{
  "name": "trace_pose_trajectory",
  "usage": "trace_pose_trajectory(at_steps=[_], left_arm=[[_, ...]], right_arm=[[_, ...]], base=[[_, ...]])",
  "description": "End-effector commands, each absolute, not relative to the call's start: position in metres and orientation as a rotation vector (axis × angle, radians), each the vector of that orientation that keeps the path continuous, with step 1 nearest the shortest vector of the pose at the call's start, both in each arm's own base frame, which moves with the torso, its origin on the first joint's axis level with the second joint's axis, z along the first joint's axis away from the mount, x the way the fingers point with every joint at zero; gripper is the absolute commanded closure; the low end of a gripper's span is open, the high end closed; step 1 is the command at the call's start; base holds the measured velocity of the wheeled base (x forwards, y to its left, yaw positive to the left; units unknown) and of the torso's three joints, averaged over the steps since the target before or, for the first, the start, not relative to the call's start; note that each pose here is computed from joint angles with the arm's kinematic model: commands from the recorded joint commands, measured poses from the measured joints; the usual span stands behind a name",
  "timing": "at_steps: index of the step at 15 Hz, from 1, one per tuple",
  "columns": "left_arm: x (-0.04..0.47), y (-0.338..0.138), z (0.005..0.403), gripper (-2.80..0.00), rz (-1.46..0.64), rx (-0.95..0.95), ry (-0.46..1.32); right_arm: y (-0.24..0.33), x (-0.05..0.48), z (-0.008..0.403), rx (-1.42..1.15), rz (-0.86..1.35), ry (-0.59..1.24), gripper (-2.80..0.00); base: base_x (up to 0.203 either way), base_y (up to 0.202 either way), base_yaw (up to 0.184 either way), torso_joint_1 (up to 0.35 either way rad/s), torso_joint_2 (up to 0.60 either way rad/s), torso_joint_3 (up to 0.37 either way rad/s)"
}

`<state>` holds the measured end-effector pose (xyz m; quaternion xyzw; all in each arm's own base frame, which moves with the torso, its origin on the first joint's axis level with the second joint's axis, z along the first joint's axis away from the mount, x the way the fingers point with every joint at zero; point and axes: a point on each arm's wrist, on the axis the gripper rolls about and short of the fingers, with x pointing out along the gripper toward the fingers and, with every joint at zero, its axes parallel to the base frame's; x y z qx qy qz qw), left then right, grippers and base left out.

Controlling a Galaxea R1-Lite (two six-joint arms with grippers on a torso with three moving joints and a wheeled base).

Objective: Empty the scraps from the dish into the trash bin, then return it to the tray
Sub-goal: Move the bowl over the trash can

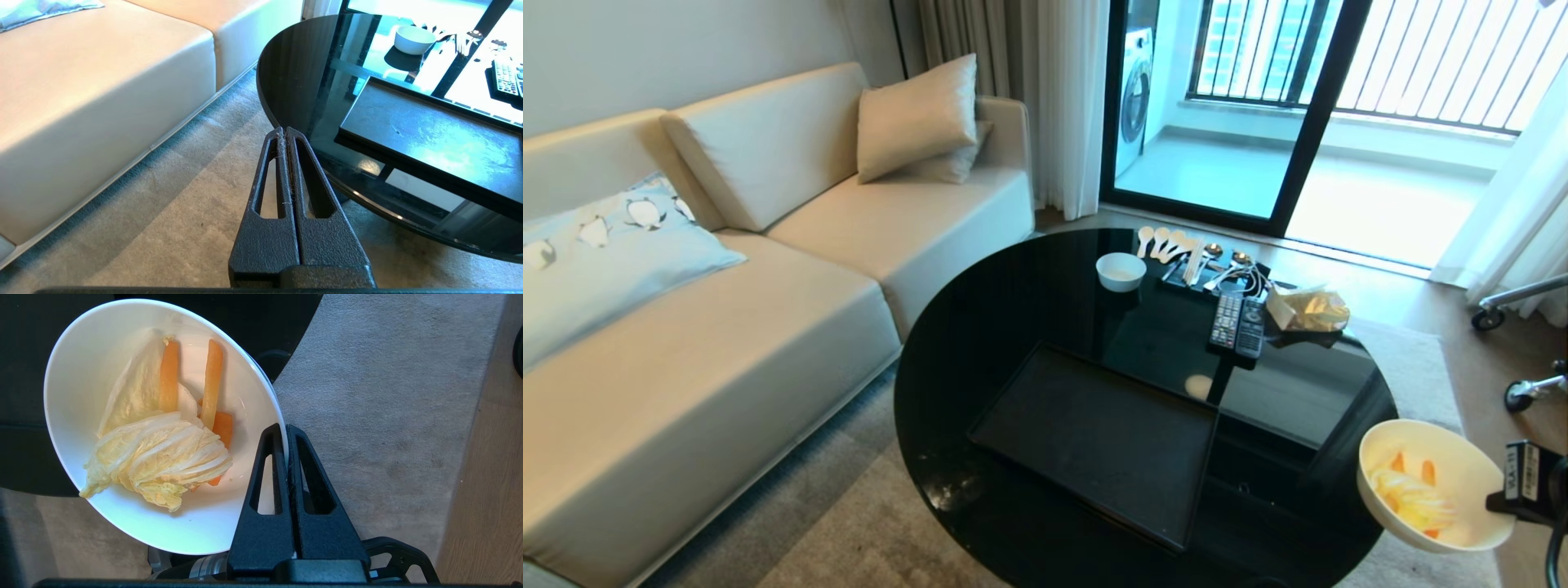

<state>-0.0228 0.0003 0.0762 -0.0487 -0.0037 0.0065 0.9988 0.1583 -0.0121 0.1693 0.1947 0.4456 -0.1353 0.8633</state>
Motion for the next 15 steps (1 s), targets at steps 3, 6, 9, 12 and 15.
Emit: trace_pose_trajectory(at_steps=[3, 6, 9, 12, 15], left_arm=[[-0.023, 0.000, 0.076, 0.00, 0.013, -0.098, -0.008], [-0.023, 0.000, 0.076, 0.00, 0.013, -0.098, -0.008], [-0.023, 0.000, 0.076, 0.00, 0.013, -0.098, -0.008], [-0.023, 0.000, 0.076, 0.00, 0.013, -0.098, -0.008], [-0.023, 0.000, 0.076, 0.00, 0.013, -0.098, -0.008]], right_arm=[[-0.012, 0.156, 0.169, 0.412, -0.287, 0.938, 0.00], [-0.012, 0.152, 0.166, 0.410, -0.286, 0.941, 0.00], [-0.011, 0.150, 0.164, 0.410, -0.288, 0.947, 0.00], [-0.011, 0.147, 0.165, 0.397, -0.280, 0.943, 0.00], [-0.011, 0.142, 0.165, 0.394, -0.276, 0.937, 0.00]], base=[[-0.129, 0.000, 0.001, 0.006, 0.00, -0.001], [-0.188, 0.000, 0.002, 0.000, 0.00, 0.007], [-0.188, 0.000, 0.000, 0.003, 0.00, 0.001], [-0.135, 0.000, -0.003, 0.000, 0.00, 0.006], [0.000, 0.000, 0.000, 0.000, 0.00, 0.000]])
